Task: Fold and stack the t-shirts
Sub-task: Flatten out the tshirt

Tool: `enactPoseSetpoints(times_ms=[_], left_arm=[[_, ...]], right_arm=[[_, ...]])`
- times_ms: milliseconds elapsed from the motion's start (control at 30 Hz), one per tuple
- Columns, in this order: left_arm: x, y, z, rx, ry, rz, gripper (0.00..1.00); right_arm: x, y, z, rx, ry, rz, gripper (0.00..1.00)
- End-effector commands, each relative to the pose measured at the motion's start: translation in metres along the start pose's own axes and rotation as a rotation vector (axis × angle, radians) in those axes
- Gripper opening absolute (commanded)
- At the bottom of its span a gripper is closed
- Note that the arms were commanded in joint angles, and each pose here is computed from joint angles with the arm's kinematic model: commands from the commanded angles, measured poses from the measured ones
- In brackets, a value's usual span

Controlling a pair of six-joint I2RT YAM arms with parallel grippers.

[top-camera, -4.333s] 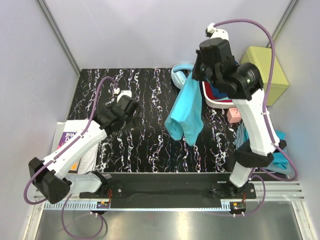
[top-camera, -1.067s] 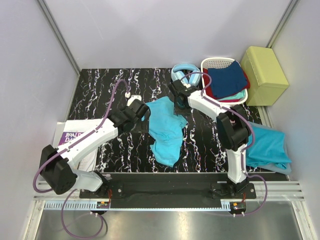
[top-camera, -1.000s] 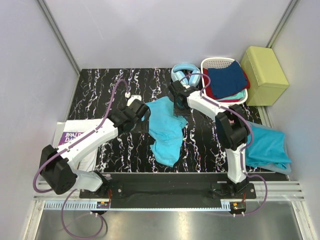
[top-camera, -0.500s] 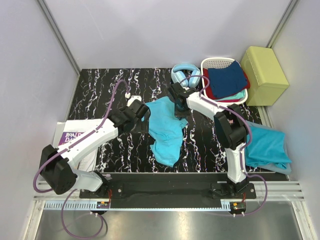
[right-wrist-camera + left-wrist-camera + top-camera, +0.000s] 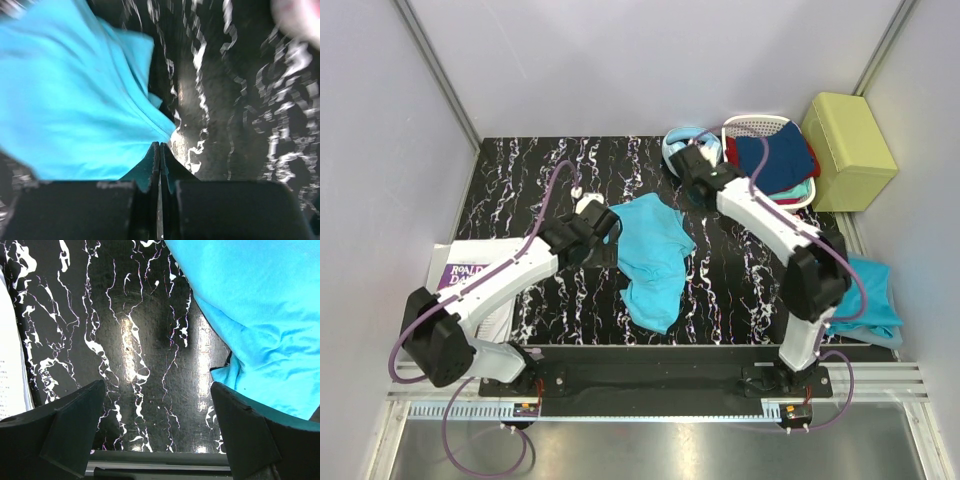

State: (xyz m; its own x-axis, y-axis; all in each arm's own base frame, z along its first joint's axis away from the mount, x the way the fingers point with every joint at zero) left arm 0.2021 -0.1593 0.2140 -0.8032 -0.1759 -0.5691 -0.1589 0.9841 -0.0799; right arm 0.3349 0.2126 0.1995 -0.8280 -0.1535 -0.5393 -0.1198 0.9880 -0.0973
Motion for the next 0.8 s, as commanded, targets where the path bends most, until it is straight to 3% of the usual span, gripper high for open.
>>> enactPoseSetpoints(times_ms=[0,33,67,133,267,500,767], left_arm=[[-0.004,-0.011,0.004,0.027,-0.002,-0.006,0.92],[-0.004,-0.013,0.006,0.028,0.005,-0.005,0.92],[-0.003,-0.015,0.007,0.036,0.012,0.001,0.92],[-0.001,-0.018,0.011,0.039,0.022,0.012,0.92],[0.001,-0.021,0.014,0.039,0.029,0.020,0.92],[-0.001,-0.025,0.017,0.045,0.028,0.032,0.92],[0.005,-0.027,0.024,0.034,0.048,0.058,0.92]], right_arm=[[-0.039,-0.029,-0.078,0.058,-0.209,0.017,0.00],[-0.039,-0.029,-0.081,0.047,-0.202,0.007,0.00],[-0.038,-0.028,-0.083,0.034,-0.190,-0.003,0.07],[-0.027,-0.025,-0.085,-0.023,-0.136,-0.021,0.29],[0.023,-0.019,-0.082,-0.016,-0.049,-0.076,0.39],[0.088,-0.020,-0.092,-0.055,0.018,-0.014,0.36],[0.130,0.015,-0.086,-0.126,0.123,-0.132,0.37]])
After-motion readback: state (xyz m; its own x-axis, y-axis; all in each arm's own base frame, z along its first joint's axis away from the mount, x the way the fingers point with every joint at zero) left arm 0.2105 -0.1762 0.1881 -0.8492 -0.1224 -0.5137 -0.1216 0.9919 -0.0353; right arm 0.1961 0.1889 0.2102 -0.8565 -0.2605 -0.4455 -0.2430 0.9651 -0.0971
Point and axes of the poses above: each gripper's point midway between its finger pads, its own z axis out along the fingers, its own y axis along the line the jaws close on, x = y × z, the point moved 9 cm from there along -z, back along the fingers, and after that the axes turned 12 degrees about -z, right-handed, at the moved point
